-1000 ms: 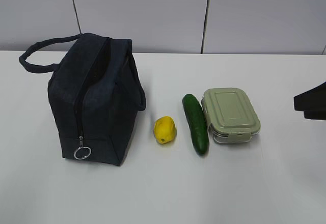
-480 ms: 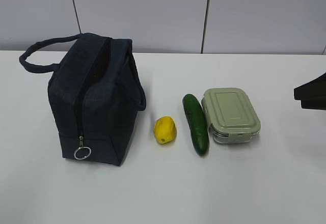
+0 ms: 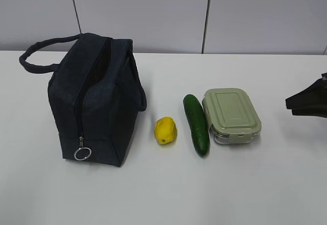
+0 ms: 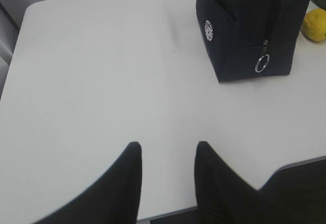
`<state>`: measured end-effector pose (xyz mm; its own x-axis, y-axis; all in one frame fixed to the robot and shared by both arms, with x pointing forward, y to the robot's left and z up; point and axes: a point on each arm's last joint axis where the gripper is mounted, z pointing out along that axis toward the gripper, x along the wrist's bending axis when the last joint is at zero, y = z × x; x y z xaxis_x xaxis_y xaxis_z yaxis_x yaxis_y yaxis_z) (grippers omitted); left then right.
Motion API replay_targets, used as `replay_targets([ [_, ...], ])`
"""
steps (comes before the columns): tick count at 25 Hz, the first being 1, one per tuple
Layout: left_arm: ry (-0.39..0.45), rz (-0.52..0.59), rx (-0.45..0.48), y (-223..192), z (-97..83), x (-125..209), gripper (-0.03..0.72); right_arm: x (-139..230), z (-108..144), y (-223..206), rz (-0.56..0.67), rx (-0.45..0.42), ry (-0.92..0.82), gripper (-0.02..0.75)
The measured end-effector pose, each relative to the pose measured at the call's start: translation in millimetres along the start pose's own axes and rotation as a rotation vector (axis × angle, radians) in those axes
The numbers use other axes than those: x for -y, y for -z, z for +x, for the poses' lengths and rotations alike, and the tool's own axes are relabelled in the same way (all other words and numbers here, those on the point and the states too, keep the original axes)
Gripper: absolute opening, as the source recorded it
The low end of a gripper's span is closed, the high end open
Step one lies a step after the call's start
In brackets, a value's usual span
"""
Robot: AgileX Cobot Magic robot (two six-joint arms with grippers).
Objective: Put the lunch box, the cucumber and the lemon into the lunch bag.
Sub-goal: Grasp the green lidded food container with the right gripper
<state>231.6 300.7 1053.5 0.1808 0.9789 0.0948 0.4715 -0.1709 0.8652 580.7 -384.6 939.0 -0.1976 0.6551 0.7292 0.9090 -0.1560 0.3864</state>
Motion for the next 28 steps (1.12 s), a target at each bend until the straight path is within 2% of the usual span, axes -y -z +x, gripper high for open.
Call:
replay_targets([
  [7,0.000,0.008,0.001,-1.8,-0.1,1.4,0.239,-8.1,-14.2,-9.3,-0.054,-0.037,0.014,0.505],
  [9,0.000,0.008,0.001,-1.8,-0.1,1.4,0.239,-13.5,-15.2,-10.4,-0.066,-0.040,0.024,0.540],
  [22,0.000,0.008,0.001,-1.8,-0.1,1.4,0.239,-40.8,-9.8,-46.4,0.033,-0.042,0.060,0.582],
  [28,0.000,0.008,0.001,-1.8,-0.1,1.4,0.239,-39.5,-19.6,-57.2,0.075,-0.037,0.004,0.582],
])
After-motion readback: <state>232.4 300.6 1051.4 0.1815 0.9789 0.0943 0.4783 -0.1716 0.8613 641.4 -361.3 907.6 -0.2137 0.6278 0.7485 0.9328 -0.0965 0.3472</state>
